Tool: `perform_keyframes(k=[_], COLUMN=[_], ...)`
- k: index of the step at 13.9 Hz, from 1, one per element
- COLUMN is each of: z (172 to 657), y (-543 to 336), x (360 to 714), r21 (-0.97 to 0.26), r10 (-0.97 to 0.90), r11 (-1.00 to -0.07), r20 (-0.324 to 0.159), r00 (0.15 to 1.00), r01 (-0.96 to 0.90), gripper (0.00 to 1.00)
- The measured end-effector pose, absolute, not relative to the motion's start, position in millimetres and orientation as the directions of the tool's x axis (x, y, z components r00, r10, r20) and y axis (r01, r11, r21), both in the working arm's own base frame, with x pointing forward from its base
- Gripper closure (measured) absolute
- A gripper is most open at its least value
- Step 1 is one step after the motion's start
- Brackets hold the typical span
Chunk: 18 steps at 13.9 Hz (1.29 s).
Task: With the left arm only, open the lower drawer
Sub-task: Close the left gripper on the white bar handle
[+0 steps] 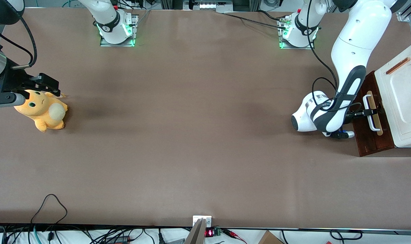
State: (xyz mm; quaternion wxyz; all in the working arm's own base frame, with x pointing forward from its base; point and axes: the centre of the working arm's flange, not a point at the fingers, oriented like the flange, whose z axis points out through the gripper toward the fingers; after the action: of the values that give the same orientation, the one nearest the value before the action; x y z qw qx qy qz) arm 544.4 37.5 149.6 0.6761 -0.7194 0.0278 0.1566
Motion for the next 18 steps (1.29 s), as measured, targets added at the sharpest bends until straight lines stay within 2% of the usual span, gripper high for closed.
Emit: perform_keyframes(k=[11, 18], z=[154.6, 158.2], y=[37.8, 37.5], x=[545.9, 550.1], r21=[-0.969, -0.974], r10=[0.201, 0.23], r11=[-0.096, -0.125], r20=[-0.244, -0.214], r00=[0.949, 0.949], r01=[-0.229, -0.189], gripper=[0.77, 0.8])
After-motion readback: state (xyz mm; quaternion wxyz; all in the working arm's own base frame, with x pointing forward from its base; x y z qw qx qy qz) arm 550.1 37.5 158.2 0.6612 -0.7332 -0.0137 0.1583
